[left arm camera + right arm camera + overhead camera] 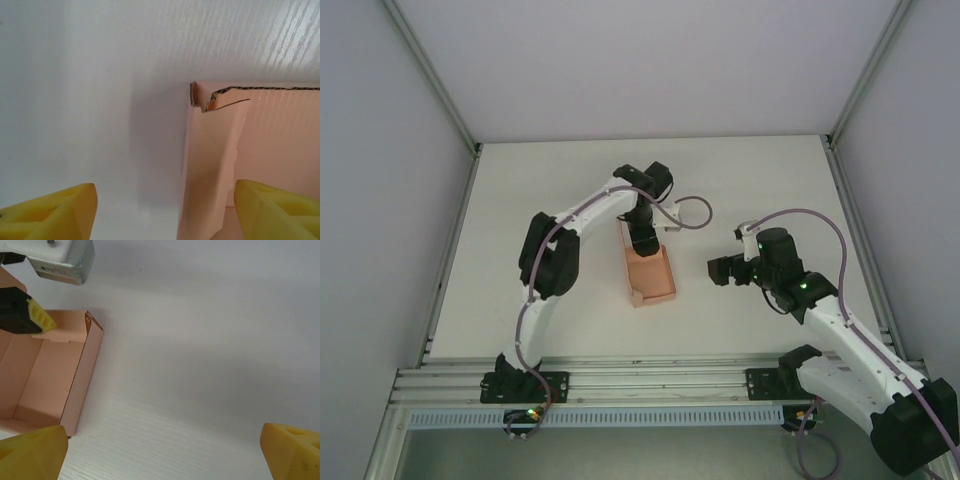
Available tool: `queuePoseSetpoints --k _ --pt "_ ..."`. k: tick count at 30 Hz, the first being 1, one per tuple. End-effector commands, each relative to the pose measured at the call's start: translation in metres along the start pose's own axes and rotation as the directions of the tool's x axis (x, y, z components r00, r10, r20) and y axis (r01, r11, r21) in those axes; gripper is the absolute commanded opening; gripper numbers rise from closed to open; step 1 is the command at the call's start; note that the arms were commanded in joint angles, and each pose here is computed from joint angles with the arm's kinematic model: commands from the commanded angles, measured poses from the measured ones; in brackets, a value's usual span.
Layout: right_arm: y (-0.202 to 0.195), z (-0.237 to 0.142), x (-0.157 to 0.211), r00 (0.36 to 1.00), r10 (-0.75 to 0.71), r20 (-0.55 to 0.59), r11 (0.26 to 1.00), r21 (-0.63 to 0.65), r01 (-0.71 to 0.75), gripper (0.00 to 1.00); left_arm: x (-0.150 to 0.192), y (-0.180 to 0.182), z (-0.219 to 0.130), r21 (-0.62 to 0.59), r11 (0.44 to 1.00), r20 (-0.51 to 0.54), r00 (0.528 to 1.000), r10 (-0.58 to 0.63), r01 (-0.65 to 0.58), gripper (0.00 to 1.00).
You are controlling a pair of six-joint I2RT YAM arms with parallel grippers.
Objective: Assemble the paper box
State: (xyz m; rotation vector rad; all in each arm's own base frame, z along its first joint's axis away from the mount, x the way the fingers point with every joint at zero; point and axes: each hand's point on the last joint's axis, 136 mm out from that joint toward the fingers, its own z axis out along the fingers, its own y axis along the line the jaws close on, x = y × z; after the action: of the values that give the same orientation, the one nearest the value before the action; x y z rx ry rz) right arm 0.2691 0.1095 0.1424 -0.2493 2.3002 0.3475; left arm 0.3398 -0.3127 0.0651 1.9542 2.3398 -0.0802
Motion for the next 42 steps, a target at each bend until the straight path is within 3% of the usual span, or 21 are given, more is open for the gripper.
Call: queuePoseSetpoints --k 1,5,8,13,19,25,28,31,34,38,42 --pt "0.003 0.0 -0.009 1.0 -0.007 0.023 1.0 -0.017 0.007 1.0 0.005 -0.006 0.003 0.052 0.998 -0.03 0.999 0.029 -0.027 0.65" --pt "0.002 0.003 -0.008 1.0 -0.005 0.013 1.0 -0.013 0.005 1.0 0.01 -0.003 0.016 0.049 0.999 -0.065 0.998 0.015 -0.012 0.48" --pt "0.001 0.003 -0.008 1.0 -0.005 0.013 1.0 -0.009 0.005 1.0 0.012 -0.006 0.022 0.073 0.997 -0.07 0.997 0.01 -0.005 0.43" --pt "0.001 0.002 -0.008 1.0 -0.002 0.019 1.0 -0.007 0.002 1.0 0.019 -0.003 0.033 0.062 0.998 -0.105 0.994 -0.006 0.012 0.25" --pt "0.0 -0.002 -0.009 0.999 0.0 0.036 1.0 0.0 0.0 1.0 0.028 0.002 0.047 0.031 0.999 -0.16 0.987 -0.025 0.03 0.18" --pt "-0.002 -0.007 -0.009 0.999 -0.003 0.054 1.0 0.007 0.002 1.0 0.041 0.008 0.06 -0.007 0.998 -0.226 0.973 -0.055 0.055 0.18" --pt "-0.002 -0.009 -0.01 0.998 -0.003 0.067 1.0 0.01 0.002 1.0 0.043 0.015 0.062 -0.047 0.997 -0.221 0.972 -0.076 0.068 0.0" --pt "-0.001 -0.009 -0.011 0.998 0.001 0.07 1.0 0.006 -0.001 1.0 0.03 0.03 0.054 -0.129 0.986 -0.155 0.98 -0.121 0.101 0.0" --pt "-0.004 -0.01 -0.013 0.997 0.016 0.078 1.0 0.018 -0.018 1.0 0.013 0.065 0.029 -0.323 0.928 -0.03 0.979 -0.203 0.183 0.0" --pt "-0.013 -0.01 -0.022 0.986 0.109 0.124 0.991 0.061 -0.118 1.0 -0.009 0.105 -0.033 -0.554 0.736 0.221 0.921 -0.321 0.389 0.0" --pt "-0.011 -0.005 -0.034 0.948 0.243 0.204 0.967 0.02 -0.253 1.0 -0.031 0.098 -0.08 -0.641 0.612 0.407 0.881 -0.24 0.463 0.0"
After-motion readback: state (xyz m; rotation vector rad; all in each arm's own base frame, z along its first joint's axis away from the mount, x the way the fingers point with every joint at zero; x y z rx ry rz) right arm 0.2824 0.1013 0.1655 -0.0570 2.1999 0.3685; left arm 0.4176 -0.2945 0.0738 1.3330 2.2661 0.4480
